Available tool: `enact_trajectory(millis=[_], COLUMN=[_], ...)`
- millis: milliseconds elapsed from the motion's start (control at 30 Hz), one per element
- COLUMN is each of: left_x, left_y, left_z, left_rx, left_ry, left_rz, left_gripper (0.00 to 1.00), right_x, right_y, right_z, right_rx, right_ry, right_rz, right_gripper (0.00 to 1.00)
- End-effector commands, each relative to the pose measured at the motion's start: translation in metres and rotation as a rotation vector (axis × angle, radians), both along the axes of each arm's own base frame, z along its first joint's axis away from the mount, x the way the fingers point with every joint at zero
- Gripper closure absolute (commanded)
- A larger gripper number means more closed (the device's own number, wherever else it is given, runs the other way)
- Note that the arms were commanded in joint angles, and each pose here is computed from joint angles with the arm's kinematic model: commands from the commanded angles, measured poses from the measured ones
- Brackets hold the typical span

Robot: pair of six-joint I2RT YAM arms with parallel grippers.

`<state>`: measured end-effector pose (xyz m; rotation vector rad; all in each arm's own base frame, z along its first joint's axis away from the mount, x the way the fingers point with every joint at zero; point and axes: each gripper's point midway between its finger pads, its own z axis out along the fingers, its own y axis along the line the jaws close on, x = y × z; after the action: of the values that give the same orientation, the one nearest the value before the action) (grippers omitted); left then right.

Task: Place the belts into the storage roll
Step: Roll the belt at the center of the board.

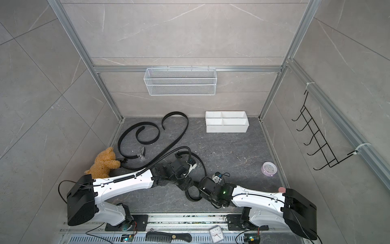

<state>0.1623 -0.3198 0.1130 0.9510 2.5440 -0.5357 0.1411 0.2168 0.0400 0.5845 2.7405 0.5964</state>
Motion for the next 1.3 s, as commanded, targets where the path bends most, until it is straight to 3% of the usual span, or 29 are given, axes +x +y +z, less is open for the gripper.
enact_trajectory(millis=[0, 200, 333, 467, 667, 867, 1267], left_x=[0.008, -0.010, -0.012, -0.018, -0.026, -0.025, -0.020], left_y=[0.007, -0.002, 0.001, -0.003, -0.001, 0.003, 0.006], left_z=[0.017, -0.013, -0.035, -0.051, -0.075, -0.082, -0.087], left_rx=[0.009, 0.008, 0.086, 0.115, 0.179, 0.194, 0.242], left_ry=[-0.002, 0.154, 0.206, 0.268, 0.331, 0.317, 0.275], left_rz=[0.097, 0.113, 0.118, 0.106, 0.089, 0.092, 0.095], left_gripper=[0.44, 0.42, 0.44, 0.54, 0.76, 1.00, 1.00], right_x=[-0.006, -0.004, -0.004, -0.003, -0.004, -0.003, -0.002], right_y=[-0.008, -0.009, -0.007, -0.003, 0.001, 0.014, 0.014], right_z=[-0.003, 0.002, 0.005, 0.007, 0.001, 0.009, 0.034], right_rx=[-0.073, -0.092, -0.096, -0.097, -0.098, -0.066, -0.049], right_ry=[0.016, 0.001, -0.005, -0.008, 0.003, -0.007, -0.042], right_rz=[0.030, 0.033, 0.041, 0.052, 0.069, 0.104, 0.094], right_gripper=[0.92, 0.92, 0.91, 0.91, 0.87, 0.66, 0.35])
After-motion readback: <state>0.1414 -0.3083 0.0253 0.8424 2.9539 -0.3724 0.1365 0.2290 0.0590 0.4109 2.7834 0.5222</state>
